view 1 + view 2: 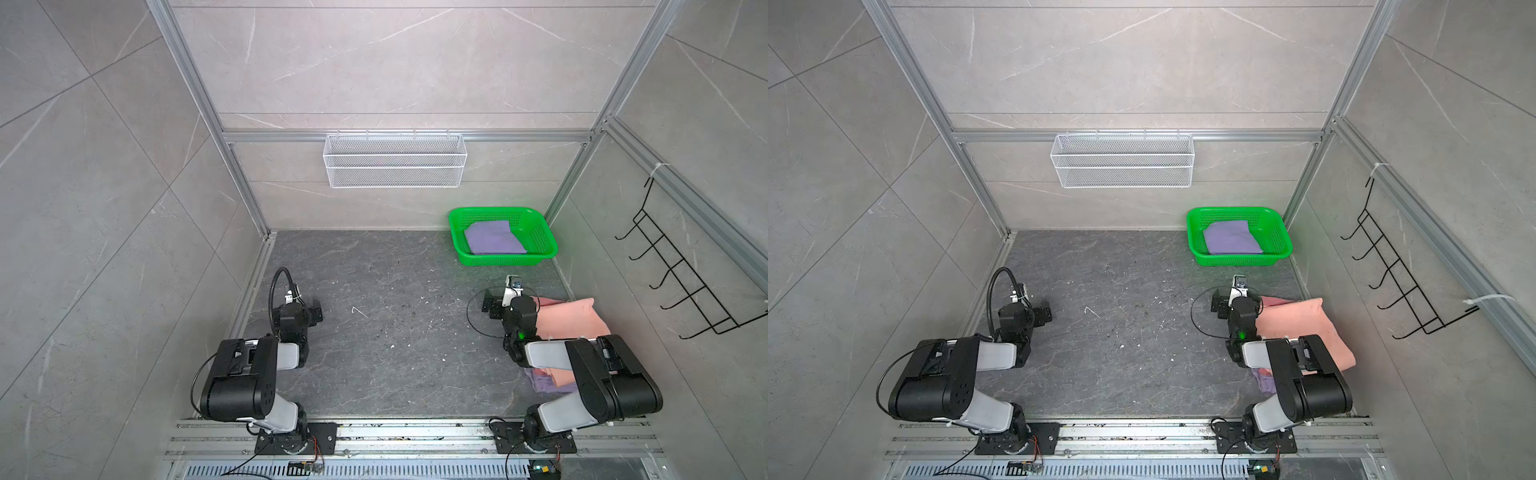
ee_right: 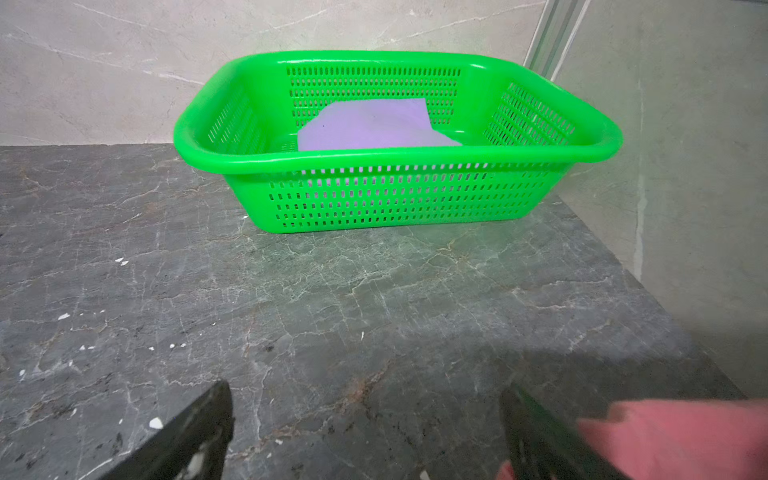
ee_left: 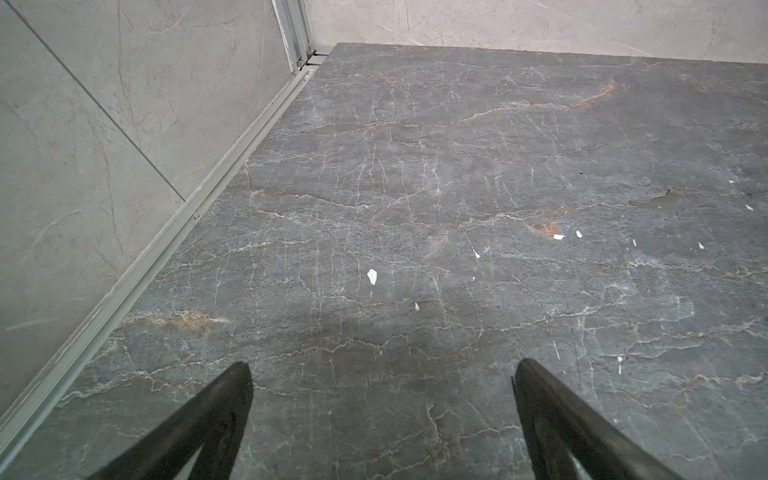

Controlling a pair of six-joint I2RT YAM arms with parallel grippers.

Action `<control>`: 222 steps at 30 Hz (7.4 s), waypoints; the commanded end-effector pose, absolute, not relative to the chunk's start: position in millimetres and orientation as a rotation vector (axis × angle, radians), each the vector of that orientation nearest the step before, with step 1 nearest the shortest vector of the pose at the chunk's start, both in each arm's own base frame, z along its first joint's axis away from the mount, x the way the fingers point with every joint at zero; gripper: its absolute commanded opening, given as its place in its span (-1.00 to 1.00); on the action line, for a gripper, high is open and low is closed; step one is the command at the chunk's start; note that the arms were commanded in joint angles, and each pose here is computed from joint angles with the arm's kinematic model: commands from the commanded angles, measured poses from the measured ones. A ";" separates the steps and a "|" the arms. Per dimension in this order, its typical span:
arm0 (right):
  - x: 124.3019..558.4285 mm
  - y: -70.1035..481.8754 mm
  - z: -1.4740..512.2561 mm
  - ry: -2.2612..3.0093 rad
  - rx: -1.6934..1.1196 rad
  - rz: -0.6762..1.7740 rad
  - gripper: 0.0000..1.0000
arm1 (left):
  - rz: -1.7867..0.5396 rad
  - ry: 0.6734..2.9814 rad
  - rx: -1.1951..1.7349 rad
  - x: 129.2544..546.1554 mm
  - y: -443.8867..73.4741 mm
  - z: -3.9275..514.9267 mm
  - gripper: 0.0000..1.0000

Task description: Fold and stack the t-shirts

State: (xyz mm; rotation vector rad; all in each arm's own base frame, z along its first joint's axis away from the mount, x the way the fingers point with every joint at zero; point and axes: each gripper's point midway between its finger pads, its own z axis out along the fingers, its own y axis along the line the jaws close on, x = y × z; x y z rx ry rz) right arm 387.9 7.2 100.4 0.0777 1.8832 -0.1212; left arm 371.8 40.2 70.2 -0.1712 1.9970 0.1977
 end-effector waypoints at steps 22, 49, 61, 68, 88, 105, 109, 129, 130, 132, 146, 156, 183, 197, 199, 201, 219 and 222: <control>386.5 8.1 95.0 1.904 0.067 -0.121 0.99 | 0.198 1.933 -0.205 379.2 43.9 87.6 1.00; 387.1 15.1 110.3 1.903 0.023 -0.107 0.99 | 0.209 1.911 -0.211 379.3 45.7 93.2 0.99; 329.1 109.7 216.5 2.033 -0.038 0.406 0.99 | -0.436 1.941 -0.366 327.3 -38.8 213.7 1.00; 263.3 175.8 207.2 2.130 0.010 0.800 0.99 | -0.946 2.071 -0.281 278.1 -152.5 213.4 1.00; 180.9 287.6 165.2 2.200 0.184 0.814 0.99 | -1.056 2.153 -0.282 216.3 -220.7 194.9 0.99; 371.2 194.7 256.5 2.034 0.076 0.185 1.00 | -0.726 2.008 0.512 267.1 -292.8 276.3 0.99; 430.9 162.4 270.1 2.027 0.128 0.112 1.00 | -0.834 1.987 0.647 281.0 -334.3 275.7 0.99; 634.0 56.8 142.6 2.355 0.210 -0.187 0.99 | -1.077 2.078 0.802 359.1 -423.8 208.0 1.00; 639.9 55.2 136.9 2.372 0.200 -0.199 0.99 | -1.074 2.088 0.801 360.0 -423.5 203.5 1.00; 650.3 52.8 121.7 2.390 0.210 -0.210 0.99 | -1.065 2.105 0.800 360.4 -423.2 197.1 1.00; 637.0 18.0 38.4 2.518 0.372 -0.291 0.99 | -1.033 2.133 0.756 364.4 -417.2 183.8 1.00; 634.0 12.1 24.5 2.548 0.465 -0.243 0.97 | -0.989 2.139 0.713 369.8 -408.6 180.4 1.00; 660.8 33.4 151.9 2.315 0.429 0.210 -1.00 | -0.984 2.088 0.656 355.0 -384.6 208.0 1.00; 560.9 89.8 400.4 1.990 0.145 0.357 -1.00 | -0.990 1.958 0.530 310.4 -329.8 275.6 1.00; 536.3 113.0 413.7 1.983 0.109 0.431 -1.00 | -0.952 1.957 0.496 304.0 -313.1 282.4 1.00; 505.2 147.7 423.4 1.985 0.022 0.492 -1.00 | -0.897 1.971 0.441 300.4 -292.2 284.6 1.00; 407.6 249.8 226.1 2.451 -0.038 0.626 -0.05 | -0.547 2.184 0.155 260.4 -176.5 228.4 0.95; 401.6 244.8 231.9 2.415 -0.060 0.596 0.16 | -0.467 2.302 0.082 258.0 -165.3 194.0 0.95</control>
